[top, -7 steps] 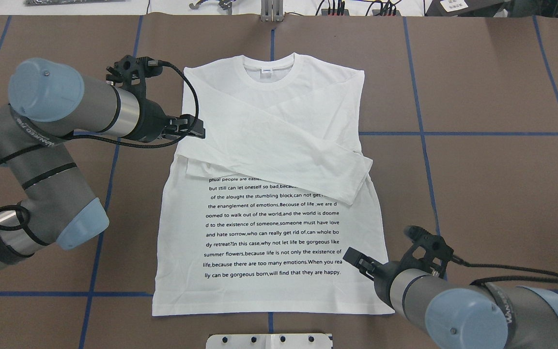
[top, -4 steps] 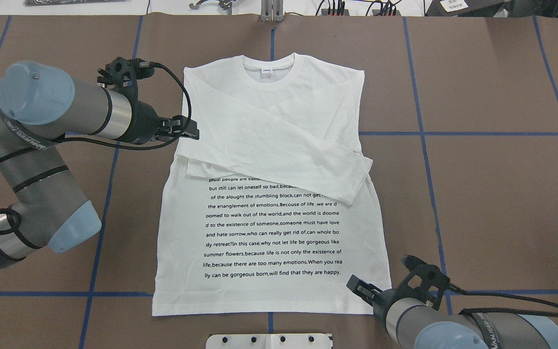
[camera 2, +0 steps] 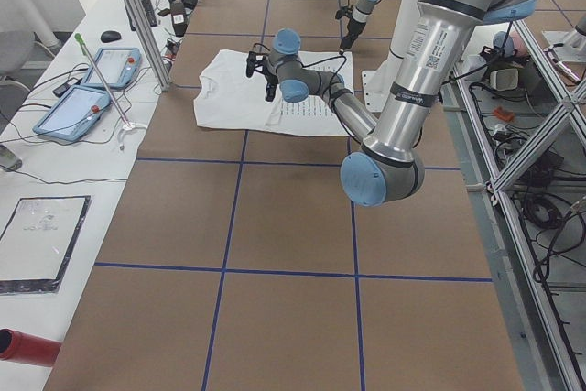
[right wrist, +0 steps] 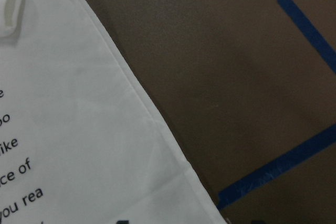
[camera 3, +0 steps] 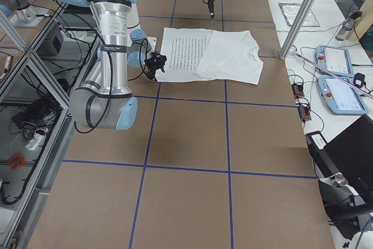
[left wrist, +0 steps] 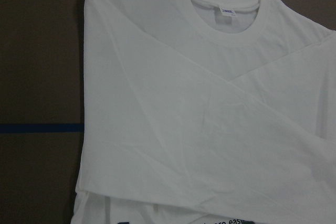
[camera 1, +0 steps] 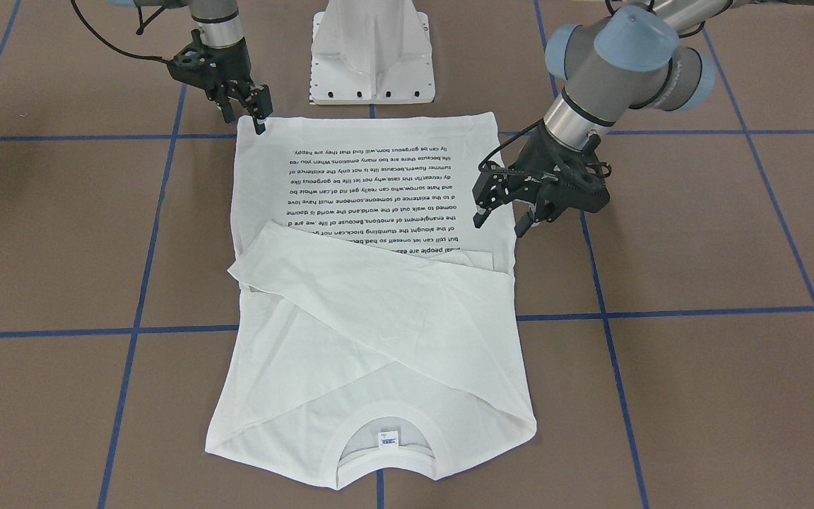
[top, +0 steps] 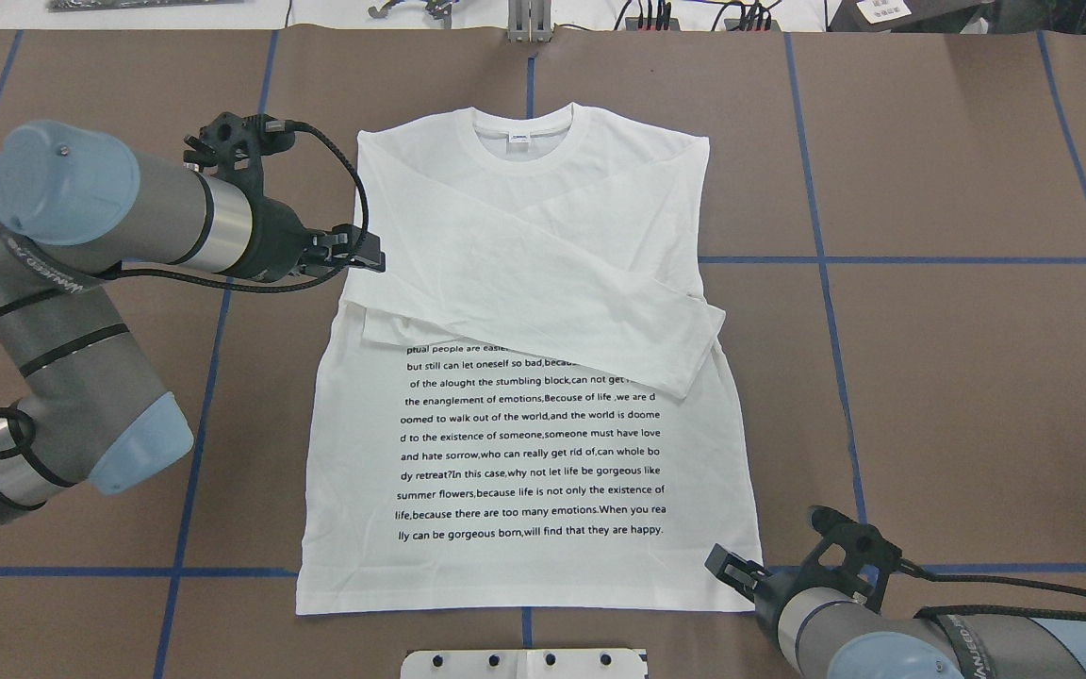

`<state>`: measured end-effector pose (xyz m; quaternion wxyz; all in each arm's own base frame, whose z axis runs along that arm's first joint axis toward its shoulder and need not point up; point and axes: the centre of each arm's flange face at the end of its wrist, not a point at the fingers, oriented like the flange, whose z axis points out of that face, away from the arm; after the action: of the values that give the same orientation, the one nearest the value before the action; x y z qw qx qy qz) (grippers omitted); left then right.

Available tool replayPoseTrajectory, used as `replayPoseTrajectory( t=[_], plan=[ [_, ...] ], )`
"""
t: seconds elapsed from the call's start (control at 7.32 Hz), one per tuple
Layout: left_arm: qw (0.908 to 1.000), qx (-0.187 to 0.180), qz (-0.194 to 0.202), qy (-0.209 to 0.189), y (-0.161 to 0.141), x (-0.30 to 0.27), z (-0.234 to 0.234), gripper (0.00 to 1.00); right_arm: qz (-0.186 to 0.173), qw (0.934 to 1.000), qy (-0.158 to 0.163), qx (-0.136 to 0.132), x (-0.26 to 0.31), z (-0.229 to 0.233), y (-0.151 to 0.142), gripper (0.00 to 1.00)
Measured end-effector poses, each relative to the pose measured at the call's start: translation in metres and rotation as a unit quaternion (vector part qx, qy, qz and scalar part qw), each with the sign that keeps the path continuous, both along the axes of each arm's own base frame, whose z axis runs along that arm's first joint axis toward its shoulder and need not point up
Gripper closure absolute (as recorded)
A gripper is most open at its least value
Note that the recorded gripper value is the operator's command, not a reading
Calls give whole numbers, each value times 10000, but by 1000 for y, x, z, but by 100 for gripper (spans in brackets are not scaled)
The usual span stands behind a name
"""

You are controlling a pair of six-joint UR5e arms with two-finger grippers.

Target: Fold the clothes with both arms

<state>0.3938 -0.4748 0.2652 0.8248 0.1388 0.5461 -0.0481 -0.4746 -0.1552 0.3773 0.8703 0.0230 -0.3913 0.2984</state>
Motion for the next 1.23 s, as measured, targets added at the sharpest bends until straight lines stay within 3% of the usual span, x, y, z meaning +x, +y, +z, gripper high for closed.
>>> replayPoseTrajectory(
  t=[0.41, 0.68, 0.96, 1.09, 1.23],
  plan=[
    [10000, -17, -10, 7, 0, 0, 0, 23, -89, 10000, 24, -7, -3, 2, 8, 23],
    [10000, -37, -15, 4, 0, 0, 1, 23, -123, 9999, 24, -7, -4, 2, 11, 35],
    [10000, -68, -16, -22, 1, -1, 6, 23, -136, 9999, 22, -11, -4, 2, 12, 59],
    [10000, -77, -17, -30, 1, -1, 7, 23, -144, 9999, 25, -11, -4, 2, 13, 89],
    [10000, -77, -18, -25, 1, -2, 7, 23, -153, 9999, 25, -11, -4, 2, 14, 100]
  ],
)
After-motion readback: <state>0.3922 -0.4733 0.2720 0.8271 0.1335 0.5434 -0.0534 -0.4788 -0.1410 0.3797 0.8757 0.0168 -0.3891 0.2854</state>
